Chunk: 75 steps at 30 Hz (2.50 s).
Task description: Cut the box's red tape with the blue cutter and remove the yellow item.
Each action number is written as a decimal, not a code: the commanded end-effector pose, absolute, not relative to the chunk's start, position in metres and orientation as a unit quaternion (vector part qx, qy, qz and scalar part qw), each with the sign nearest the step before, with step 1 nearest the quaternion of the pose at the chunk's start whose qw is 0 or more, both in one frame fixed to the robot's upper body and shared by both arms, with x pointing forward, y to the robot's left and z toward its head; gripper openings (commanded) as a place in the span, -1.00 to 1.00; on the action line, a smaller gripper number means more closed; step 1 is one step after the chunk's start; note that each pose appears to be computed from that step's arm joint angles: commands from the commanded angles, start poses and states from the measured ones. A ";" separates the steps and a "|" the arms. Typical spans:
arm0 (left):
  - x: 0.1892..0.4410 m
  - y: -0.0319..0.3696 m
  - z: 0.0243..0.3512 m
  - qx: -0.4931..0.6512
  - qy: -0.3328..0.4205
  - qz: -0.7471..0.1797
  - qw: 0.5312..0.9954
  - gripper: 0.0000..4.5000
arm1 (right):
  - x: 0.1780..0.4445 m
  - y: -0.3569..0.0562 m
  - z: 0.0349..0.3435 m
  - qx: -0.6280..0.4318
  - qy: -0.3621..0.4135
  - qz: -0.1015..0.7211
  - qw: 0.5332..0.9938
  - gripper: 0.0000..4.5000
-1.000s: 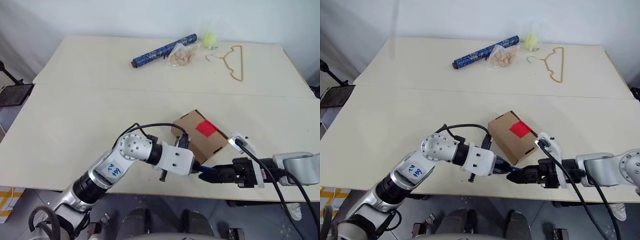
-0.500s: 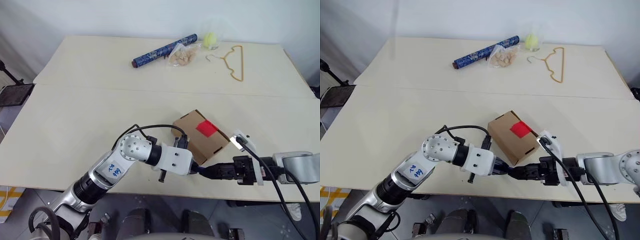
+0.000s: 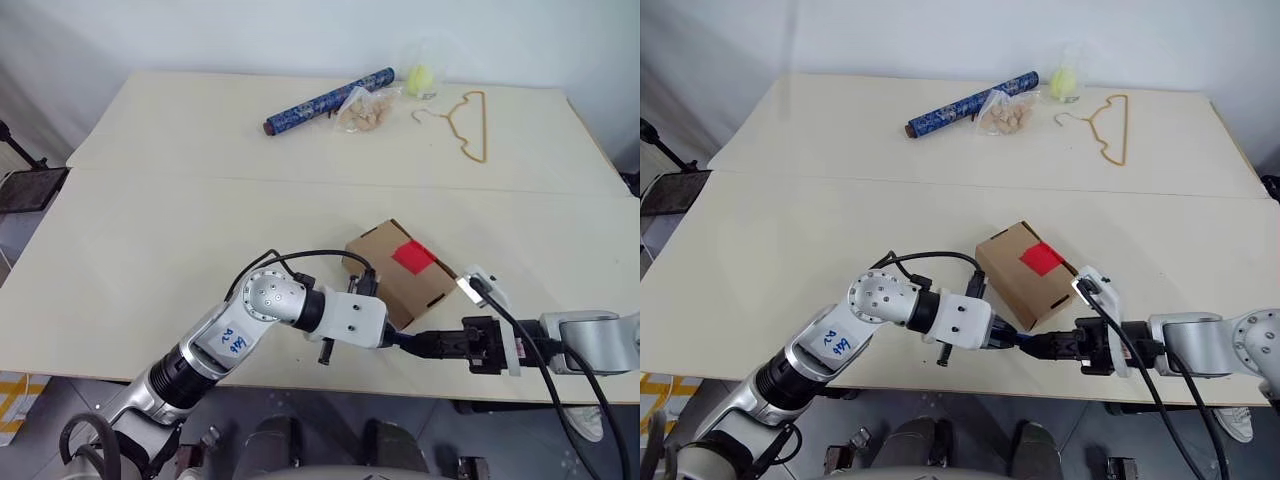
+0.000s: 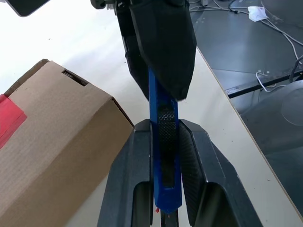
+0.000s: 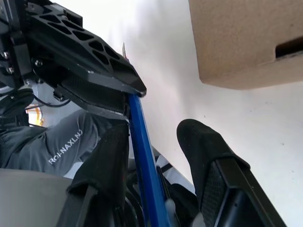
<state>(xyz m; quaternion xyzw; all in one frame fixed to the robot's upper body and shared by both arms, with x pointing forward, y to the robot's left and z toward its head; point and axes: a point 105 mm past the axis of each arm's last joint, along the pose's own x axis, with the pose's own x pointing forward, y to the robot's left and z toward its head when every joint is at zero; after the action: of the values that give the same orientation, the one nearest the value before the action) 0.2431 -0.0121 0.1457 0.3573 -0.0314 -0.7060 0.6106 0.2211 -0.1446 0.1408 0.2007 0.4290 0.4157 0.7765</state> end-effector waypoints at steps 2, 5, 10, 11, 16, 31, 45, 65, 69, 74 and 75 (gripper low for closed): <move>0.236 -0.019 0.160 0.364 -0.068 -0.707 0.602 -0.81 | 0.224 -0.140 0.151 0.205 0.404 0.427 0.782 -0.41; 0.237 -0.020 0.160 0.364 -0.068 -0.707 0.602 -0.81 | 0.224 -0.139 0.151 0.208 0.401 0.428 0.783 -0.83; 0.239 -0.018 0.161 0.365 -0.068 -0.707 0.602 -0.81 | 0.224 -0.140 0.153 0.209 0.399 0.431 0.782 -0.95; 0.237 -0.017 0.160 0.362 -0.065 -0.710 0.600 -0.81 | 0.224 -0.140 0.153 0.209 0.399 0.431 0.782 -0.95; 0.231 -0.007 0.157 0.323 -0.043 -0.727 0.604 -0.41 | 0.220 -0.144 0.158 0.202 0.402 0.440 0.777 -0.95; 0.267 0.119 0.175 0.153 0.087 -0.680 0.712 0.56 | 0.178 -0.201 0.219 0.168 0.331 0.427 0.824 -0.95; 0.322 0.023 0.202 0.111 0.010 -0.696 0.709 -1.00 | 0.232 -0.231 0.256 0.020 0.241 0.299 0.923 -0.95; 0.345 -0.019 0.178 0.124 0.059 -0.614 0.777 -1.00 | 0.301 -0.185 0.254 -0.119 0.256 0.329 0.901 -0.95; 0.343 -0.017 0.171 0.134 0.075 -0.611 0.776 -1.00 | 0.305 -0.183 0.250 -0.124 0.262 0.332 0.898 -0.95; 0.339 -0.017 0.167 0.137 0.083 -0.613 0.773 -1.00 | 0.308 -0.184 0.243 -0.124 0.269 0.327 0.897 -0.95; 0.338 -0.017 0.166 0.137 0.085 -0.614 0.773 -1.00 | 0.308 -0.185 0.243 -0.120 0.269 0.326 0.898 -0.95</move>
<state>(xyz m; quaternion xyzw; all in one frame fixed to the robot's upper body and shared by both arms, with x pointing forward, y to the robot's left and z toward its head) 0.3443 -0.0144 0.1717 0.1285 0.0773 -0.6064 0.7809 0.3085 -0.1826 0.2372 -0.1192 0.2787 0.3299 0.8940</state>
